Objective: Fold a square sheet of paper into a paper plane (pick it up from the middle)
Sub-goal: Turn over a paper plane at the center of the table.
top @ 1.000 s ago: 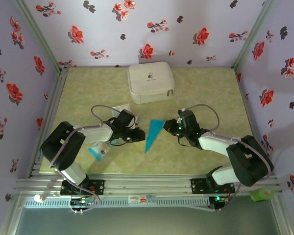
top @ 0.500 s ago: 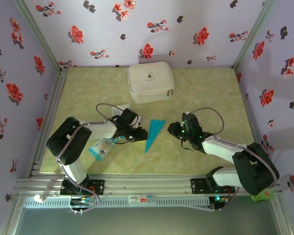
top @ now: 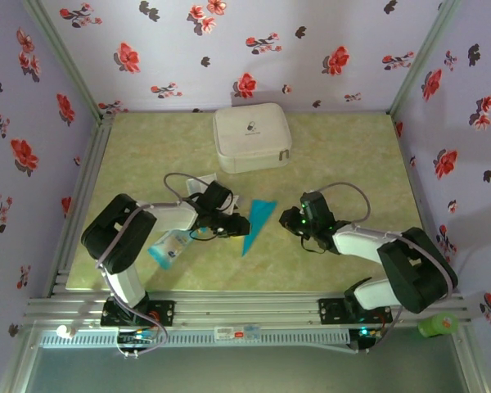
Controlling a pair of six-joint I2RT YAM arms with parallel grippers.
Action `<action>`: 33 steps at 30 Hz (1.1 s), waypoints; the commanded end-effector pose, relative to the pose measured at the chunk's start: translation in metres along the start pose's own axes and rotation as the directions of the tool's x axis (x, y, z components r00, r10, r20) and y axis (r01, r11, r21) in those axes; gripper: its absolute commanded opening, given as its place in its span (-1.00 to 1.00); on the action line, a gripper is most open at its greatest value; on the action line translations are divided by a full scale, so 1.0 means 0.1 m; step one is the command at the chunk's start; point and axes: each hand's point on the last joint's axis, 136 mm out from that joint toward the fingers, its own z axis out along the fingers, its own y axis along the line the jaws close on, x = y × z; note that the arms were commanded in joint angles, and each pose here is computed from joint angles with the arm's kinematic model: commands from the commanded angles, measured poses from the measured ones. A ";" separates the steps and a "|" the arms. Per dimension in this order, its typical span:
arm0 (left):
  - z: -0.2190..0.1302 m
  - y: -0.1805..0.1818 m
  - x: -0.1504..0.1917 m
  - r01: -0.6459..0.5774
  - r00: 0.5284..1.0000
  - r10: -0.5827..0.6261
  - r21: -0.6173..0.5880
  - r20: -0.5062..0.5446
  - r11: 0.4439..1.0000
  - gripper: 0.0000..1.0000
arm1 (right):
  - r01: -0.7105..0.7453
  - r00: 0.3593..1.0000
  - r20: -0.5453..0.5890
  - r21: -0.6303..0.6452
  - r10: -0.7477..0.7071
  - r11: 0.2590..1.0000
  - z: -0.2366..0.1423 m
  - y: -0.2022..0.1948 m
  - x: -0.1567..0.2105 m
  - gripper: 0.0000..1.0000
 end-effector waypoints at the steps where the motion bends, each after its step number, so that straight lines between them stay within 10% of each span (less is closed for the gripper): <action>1: 0.07 -0.07 0.02 -0.019 0.999 0.020 0.034 -0.026 0.999 -0.38 | -0.002 1.000 0.004 -0.036 0.002 0.999 0.02 0.08 -0.01 -0.72; 24: 0.00 -0.24 -0.03 -0.047 0.999 0.043 0.118 0.030 0.992 -0.86 | -0.019 1.000 -0.020 -0.080 0.017 0.997 0.06 0.22 0.01 -0.62; 33: -0.36 0.01 -0.17 -0.085 0.974 0.125 -0.202 0.192 0.976 -0.97 | 0.002 0.997 -0.076 -0.172 -0.015 0.985 -0.04 0.68 -0.02 -0.30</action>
